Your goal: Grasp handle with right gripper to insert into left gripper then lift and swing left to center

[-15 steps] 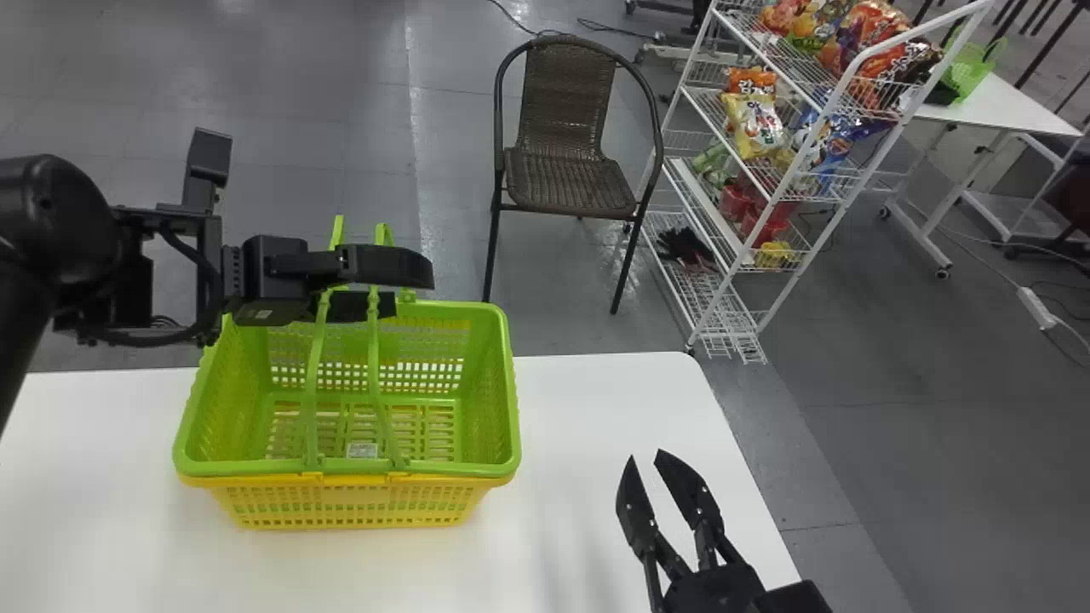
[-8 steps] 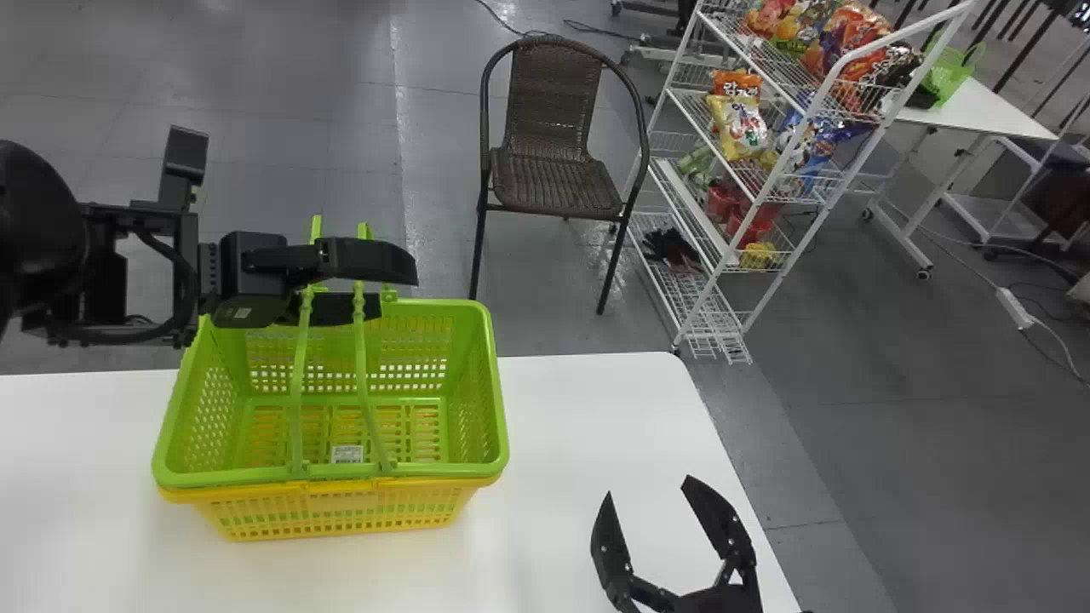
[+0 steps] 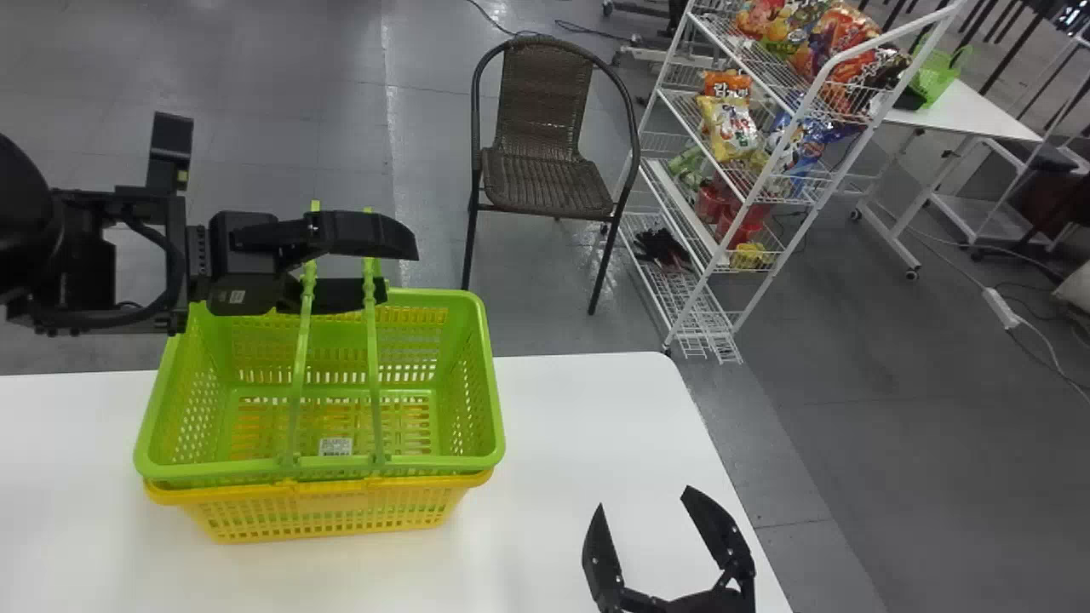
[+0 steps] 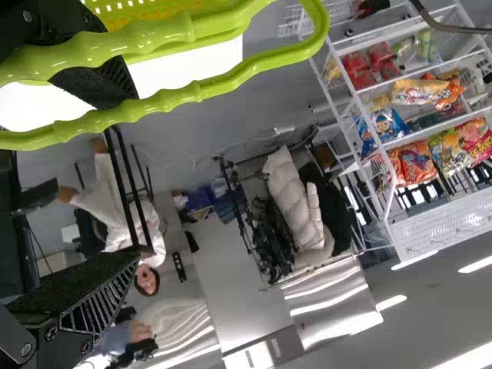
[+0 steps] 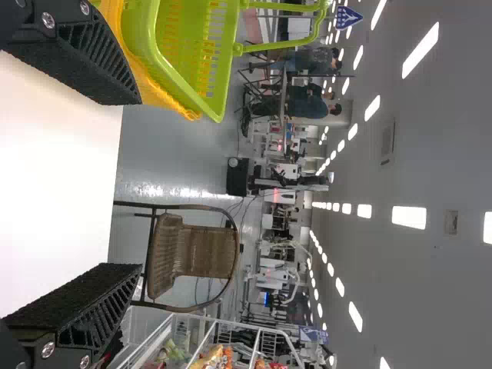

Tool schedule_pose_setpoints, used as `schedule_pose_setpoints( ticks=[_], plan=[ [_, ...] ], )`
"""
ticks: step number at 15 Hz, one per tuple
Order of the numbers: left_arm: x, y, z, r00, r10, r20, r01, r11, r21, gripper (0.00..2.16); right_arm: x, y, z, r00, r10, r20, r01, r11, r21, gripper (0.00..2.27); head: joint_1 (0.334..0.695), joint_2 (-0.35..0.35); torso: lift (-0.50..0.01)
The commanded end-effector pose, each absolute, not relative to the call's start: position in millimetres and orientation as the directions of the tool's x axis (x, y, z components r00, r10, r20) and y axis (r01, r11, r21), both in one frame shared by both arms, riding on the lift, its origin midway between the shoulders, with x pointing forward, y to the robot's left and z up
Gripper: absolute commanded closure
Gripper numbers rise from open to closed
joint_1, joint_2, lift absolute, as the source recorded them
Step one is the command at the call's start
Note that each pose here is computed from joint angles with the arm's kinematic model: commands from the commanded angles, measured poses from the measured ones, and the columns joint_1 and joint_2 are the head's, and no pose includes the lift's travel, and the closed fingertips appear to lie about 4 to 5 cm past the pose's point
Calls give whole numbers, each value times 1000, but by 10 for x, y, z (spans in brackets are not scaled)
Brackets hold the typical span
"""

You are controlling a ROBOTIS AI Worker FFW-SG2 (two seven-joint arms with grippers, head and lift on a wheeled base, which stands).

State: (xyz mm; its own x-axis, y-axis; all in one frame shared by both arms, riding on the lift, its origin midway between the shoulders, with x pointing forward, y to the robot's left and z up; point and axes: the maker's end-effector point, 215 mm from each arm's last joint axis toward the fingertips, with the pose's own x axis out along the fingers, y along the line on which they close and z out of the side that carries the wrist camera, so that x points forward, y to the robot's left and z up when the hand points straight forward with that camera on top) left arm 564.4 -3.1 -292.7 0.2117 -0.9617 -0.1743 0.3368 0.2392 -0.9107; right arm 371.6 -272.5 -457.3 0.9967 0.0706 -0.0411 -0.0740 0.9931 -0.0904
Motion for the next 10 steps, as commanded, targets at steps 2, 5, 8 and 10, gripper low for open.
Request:
schedule_pose_setpoints(
  ticks=[2, 5, 8, 10],
  plan=[
    [5606, -81, -2683, 185, -974, -129, 328, 185, -927, 137, 3717, -2727, -4583, 997, 69, -43, -72, 993, -89, 53, 695, -320, 0],
    [5625, -113, -2460, 170, -980, -103, 343, 156, -926, 137, 3713, -2717, -4593, 997, 69, -44, -73, 994, -87, 53, 695, -324, 0],
    [5631, -87, -2297, 161, -984, -82, 340, 133, -931, 137, 3697, -2718, -4612, 997, 68, -47, -72, 994, -86, 53, 695, -328, 0],
    [5658, -43, -2171, 162, -984, -69, 345, 122, -931, 137, 3690, -2724, -4615, 997, 67, -46, -71, 994, -85, 53, 695, -326, 0]
  ],
)
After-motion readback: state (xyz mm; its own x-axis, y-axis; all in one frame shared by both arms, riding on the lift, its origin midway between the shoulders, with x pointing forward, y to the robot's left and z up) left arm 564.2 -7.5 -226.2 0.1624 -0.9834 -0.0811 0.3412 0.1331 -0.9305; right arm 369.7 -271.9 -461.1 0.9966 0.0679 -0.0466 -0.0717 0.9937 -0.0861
